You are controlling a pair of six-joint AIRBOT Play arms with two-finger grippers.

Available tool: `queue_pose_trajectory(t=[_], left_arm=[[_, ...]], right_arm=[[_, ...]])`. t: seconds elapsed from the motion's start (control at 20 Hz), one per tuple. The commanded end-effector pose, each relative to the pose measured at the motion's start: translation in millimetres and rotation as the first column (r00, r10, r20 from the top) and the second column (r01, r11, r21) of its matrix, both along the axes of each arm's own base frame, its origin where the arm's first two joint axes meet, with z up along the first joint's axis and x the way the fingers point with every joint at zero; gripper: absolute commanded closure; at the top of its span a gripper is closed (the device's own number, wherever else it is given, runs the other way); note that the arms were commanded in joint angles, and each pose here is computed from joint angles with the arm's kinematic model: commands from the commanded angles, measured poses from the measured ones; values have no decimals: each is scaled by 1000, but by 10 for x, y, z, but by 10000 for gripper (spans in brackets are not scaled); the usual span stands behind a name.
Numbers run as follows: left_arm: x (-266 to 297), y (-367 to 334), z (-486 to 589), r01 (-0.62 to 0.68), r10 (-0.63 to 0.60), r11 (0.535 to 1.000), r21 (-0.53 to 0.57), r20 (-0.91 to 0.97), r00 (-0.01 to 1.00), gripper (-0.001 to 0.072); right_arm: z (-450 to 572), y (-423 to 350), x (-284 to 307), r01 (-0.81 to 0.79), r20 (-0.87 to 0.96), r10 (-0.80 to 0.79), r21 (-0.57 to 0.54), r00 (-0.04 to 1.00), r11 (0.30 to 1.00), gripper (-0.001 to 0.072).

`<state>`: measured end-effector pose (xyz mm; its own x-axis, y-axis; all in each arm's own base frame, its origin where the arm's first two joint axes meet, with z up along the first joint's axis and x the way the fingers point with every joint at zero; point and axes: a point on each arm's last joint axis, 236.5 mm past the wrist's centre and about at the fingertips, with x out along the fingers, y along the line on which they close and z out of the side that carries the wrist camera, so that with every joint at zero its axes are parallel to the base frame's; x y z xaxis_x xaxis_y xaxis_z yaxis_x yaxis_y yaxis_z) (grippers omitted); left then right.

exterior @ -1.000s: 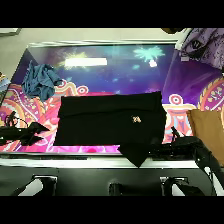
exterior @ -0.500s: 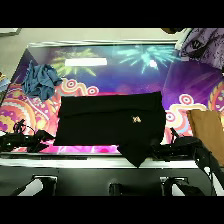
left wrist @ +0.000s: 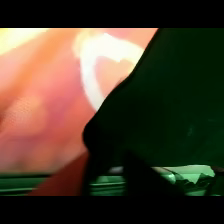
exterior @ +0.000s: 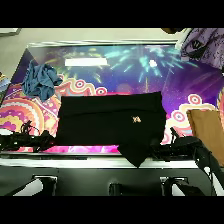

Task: Fold the clothes and pants, and hang the long-sleeved shirts on hangers.

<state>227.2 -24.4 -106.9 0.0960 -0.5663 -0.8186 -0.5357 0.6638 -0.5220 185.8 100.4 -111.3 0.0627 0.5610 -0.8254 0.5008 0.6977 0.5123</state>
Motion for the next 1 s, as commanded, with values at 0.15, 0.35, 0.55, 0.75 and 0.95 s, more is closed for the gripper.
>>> queue_pose_trajectory(t=[0.15,0.35,0.55,0.75,0.95], left_arm=[[84,-71,82,44,-44,999,-6,18,999,692],[85,135,443,60,-65,992,110,46,997,693],[-231,253,746,50,-62,969,242,43,997,693],[-262,337,1007,-16,-35,942,336,145,989,693],[-57,405,983,-52,-16,938,344,193,981,693]], right_arm=[[163,-21,121,-63,96,64,-19,993,998,684],[631,-39,199,-91,214,101,-56,972,994,685],[1011,44,-219,-115,198,123,-50,972,992,686],[1360,-69,-361,-82,290,123,-147,949,986,686],[1484,-170,-13,-82,338,140,-182,931,980,685]])
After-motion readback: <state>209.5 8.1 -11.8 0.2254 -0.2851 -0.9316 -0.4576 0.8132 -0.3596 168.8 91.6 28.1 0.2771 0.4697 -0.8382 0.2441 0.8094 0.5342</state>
